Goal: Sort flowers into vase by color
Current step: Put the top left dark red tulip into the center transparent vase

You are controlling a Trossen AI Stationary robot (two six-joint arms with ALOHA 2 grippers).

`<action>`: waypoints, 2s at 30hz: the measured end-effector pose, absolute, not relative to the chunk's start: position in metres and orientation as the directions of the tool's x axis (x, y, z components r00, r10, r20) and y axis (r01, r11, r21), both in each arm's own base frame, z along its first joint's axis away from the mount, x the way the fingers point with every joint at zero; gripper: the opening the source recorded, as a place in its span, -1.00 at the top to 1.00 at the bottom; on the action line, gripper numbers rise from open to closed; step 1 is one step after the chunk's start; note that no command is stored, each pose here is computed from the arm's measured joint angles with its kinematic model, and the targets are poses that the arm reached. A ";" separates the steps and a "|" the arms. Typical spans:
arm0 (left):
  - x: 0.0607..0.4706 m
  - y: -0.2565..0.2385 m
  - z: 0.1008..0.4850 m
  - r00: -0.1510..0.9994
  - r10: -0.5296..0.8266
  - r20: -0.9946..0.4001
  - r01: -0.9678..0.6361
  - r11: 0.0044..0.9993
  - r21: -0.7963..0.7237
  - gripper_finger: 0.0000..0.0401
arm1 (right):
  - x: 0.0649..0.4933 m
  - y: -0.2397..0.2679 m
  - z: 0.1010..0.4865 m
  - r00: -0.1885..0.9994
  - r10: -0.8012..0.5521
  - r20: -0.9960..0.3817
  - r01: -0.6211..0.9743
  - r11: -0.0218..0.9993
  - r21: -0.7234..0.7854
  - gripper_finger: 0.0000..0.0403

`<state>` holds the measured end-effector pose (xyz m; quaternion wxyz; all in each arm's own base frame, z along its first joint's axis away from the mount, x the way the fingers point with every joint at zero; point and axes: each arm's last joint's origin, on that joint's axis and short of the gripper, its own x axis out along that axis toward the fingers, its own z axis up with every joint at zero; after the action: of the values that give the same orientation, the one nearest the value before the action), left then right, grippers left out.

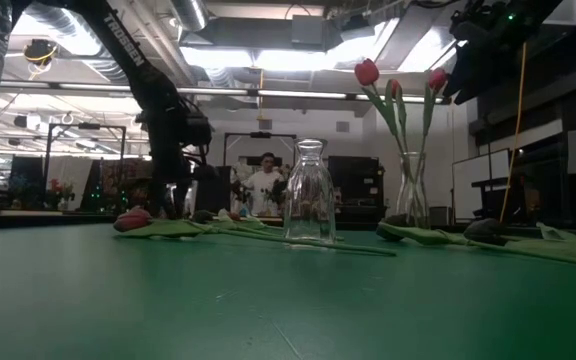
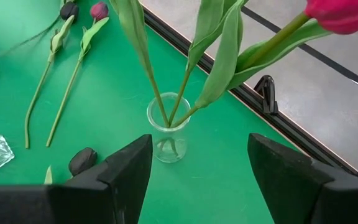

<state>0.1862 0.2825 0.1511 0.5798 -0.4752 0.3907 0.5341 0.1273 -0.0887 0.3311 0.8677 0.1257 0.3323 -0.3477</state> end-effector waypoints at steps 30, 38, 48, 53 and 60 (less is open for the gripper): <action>0.175 0.211 0.301 0.404 0.582 -0.705 -0.912 0.199 -0.359 1.00 | 0.127 -0.089 0.331 0.539 -0.520 -0.663 0.687 0.727 -0.012 -0.31; 0.153 0.134 0.369 0.600 0.665 -0.445 -0.786 0.386 -0.482 1.00 | 0.128 -0.089 0.332 0.541 -0.522 -0.660 0.687 0.727 -0.012 -0.31; 0.161 0.069 0.396 0.739 0.624 -0.253 -0.654 0.576 -0.490 1.00 | 0.128 -0.089 0.332 0.560 -0.504 -0.658 0.682 0.731 0.021 -0.31; 0.172 0.068 0.373 0.607 0.679 -0.414 -0.795 0.508 -0.333 1.00 | 0.133 -0.090 0.332 0.589 -0.477 -0.652 0.672 0.737 0.067 -0.31; 0.200 0.090 0.331 0.407 0.655 -0.636 -0.872 0.485 -0.058 0.89 | 0.145 -0.095 0.325 0.619 -0.393 -0.680 0.628 0.767 0.128 -0.31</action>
<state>0.1997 0.0903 0.3311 0.8157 -0.1952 0.2780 0.4683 0.1446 -0.0949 0.3253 0.8815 0.1800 0.3267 -0.2896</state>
